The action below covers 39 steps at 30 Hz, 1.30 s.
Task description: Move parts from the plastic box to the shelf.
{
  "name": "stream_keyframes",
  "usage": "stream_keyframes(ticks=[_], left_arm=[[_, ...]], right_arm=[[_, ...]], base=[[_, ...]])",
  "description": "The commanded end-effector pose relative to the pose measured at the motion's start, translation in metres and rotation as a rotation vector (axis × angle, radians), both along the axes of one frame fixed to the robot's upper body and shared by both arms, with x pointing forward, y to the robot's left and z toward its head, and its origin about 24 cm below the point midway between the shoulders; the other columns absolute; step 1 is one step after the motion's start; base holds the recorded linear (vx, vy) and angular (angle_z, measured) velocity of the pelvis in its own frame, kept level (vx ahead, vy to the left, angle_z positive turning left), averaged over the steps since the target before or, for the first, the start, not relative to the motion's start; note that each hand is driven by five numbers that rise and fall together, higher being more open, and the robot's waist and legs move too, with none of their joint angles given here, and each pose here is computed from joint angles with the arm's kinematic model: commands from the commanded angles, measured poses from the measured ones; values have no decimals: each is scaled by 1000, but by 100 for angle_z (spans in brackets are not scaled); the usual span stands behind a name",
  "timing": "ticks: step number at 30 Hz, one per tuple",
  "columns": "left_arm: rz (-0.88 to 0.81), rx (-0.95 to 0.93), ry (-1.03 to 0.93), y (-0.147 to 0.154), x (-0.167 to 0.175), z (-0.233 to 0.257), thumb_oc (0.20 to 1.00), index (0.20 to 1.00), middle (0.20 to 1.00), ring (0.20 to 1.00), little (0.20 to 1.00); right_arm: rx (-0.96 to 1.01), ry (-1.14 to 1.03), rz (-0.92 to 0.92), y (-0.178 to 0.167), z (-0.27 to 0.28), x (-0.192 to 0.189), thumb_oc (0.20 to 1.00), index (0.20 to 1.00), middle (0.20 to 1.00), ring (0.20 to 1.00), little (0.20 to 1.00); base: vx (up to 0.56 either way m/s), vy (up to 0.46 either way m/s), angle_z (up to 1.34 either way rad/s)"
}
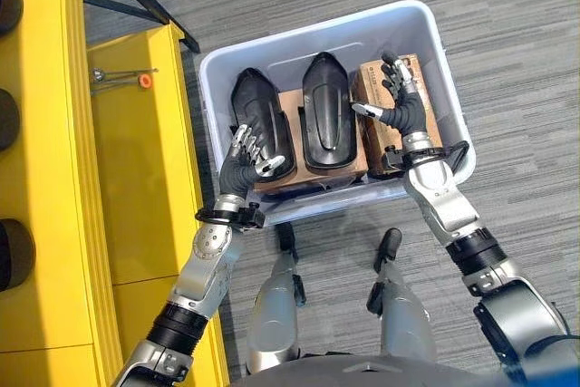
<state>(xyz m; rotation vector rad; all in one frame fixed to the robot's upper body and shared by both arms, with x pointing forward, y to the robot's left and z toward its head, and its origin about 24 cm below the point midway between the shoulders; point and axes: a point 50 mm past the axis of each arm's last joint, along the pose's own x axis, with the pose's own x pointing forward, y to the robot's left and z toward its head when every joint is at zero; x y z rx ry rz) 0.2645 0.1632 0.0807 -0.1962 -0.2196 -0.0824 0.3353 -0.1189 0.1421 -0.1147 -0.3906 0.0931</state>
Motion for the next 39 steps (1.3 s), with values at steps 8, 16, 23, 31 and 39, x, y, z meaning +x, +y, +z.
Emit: stream_keyframes(ticks=[8,16,23,31,39], left_arm=[[60,34,-140,4,-2,22,1000,1000,1000,1000,1000],[98,52,-145,8,-3,22,1000,1000,1000,1000,1000],[121,59,-143,10,-3,21,1000,1000,1000,1000,1000],[130,48,-148,9,-3,22,1000,1000,1000,1000,1000],[130,38,-149,7,-2,22,1000,1000,1000,1000,1000]], right_arm=[[33,-100,26,14,18,-3,1000,1000,1000,1000,1000],[6,-8,79,22,-9,-11,1000,1000,1000,1000,1000],[-8,41,81,24,-23,-12,1000,1000,1000,1000,1000],[-3,64,39,19,-27,-8,1000,1000,1000,1000,1000],[11,67,-16,11,-27,-4,1000,1000,1000,1000,1000]], base=[[-6,6,1],[-7,5,1],[0,0,0],[0,0,0],[0,0,0]])
